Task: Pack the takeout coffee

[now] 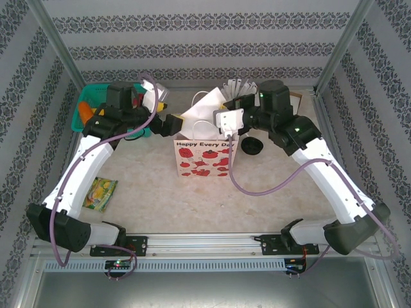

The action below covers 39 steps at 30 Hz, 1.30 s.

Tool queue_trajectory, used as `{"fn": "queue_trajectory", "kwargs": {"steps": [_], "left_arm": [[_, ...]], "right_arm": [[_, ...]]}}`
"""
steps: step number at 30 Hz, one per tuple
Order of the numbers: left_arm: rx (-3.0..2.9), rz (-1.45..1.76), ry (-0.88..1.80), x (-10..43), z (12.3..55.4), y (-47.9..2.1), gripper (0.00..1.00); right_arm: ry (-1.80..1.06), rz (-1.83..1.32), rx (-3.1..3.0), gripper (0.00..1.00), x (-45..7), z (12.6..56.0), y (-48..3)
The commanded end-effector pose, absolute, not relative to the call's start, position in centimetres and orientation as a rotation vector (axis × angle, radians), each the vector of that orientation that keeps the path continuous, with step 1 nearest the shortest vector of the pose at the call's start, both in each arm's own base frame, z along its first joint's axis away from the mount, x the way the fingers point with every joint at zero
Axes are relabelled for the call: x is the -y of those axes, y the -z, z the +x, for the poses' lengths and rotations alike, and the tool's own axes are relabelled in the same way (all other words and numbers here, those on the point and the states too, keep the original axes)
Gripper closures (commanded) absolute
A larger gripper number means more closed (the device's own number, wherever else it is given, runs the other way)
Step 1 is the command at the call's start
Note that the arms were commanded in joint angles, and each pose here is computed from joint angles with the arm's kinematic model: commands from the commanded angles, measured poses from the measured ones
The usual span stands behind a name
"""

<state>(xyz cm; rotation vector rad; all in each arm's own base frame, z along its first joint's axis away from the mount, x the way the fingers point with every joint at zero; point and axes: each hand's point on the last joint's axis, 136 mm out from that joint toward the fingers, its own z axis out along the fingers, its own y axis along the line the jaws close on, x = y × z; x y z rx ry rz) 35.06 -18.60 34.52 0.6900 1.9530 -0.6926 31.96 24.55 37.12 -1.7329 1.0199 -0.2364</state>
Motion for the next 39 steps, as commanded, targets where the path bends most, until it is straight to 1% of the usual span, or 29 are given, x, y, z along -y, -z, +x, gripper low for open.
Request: {"fn": "queue_trajectory", "kwargs": {"steps": [1, 4, 6, 12, 15, 17, 22, 27, 33, 39], "left_arm": [[-1.920, 0.523, 0.633, 16.8, 36.1, -36.8, 0.00], [-1.995, 0.341, 0.572, 14.9, 37.0, -35.7, 0.00], [-2.038, 0.281, 0.567, 14.4, 36.9, -34.7, 0.00], [-2.124, 0.192, 0.613, 14.3, 36.3, -32.2, 0.00], [-2.174, 0.187, 0.622, 14.7, 36.3, -31.1, 0.00], [-2.194, 0.191, 0.620, 14.9, 36.3, -30.5, 0.00], [-2.239, 0.192, 0.636, 15.6, 36.3, -29.3, 0.00], [-2.288, 0.140, 0.610, 15.3, 36.1, -28.0, 0.00], [-2.337, 0.059, 0.597, 15.2, 36.1, -26.7, 0.00], [-2.356, 0.000, 0.590, 15.2, 36.3, -26.0, 0.00]], "right_arm": [[0.272, -1.868, -0.998, 1.00, -24.7, 31.1, -35.8], [0.184, -1.976, -1.046, 1.00, -24.8, 29.7, -34.7], [0.170, -2.034, -1.032, 1.00, -24.9, 29.5, -33.7], [0.175, -2.152, -1.048, 1.00, -25.3, 30.0, -32.2], [0.243, -2.141, -1.106, 1.00, -24.9, 31.4, -32.4], [0.234, -2.151, -1.141, 1.00, -24.7, 31.4, -32.5], [0.074, -2.157, -1.179, 1.00, -27.1, 30.3, -31.4], [-0.051, -2.102, -1.272, 1.00, -28.7, 30.8, -31.3], [-0.309, -2.056, -1.243, 1.00, -30.9, 29.8, -31.3], [-0.416, -2.069, -1.277, 1.00, -31.7, 29.7, -29.5]]}}
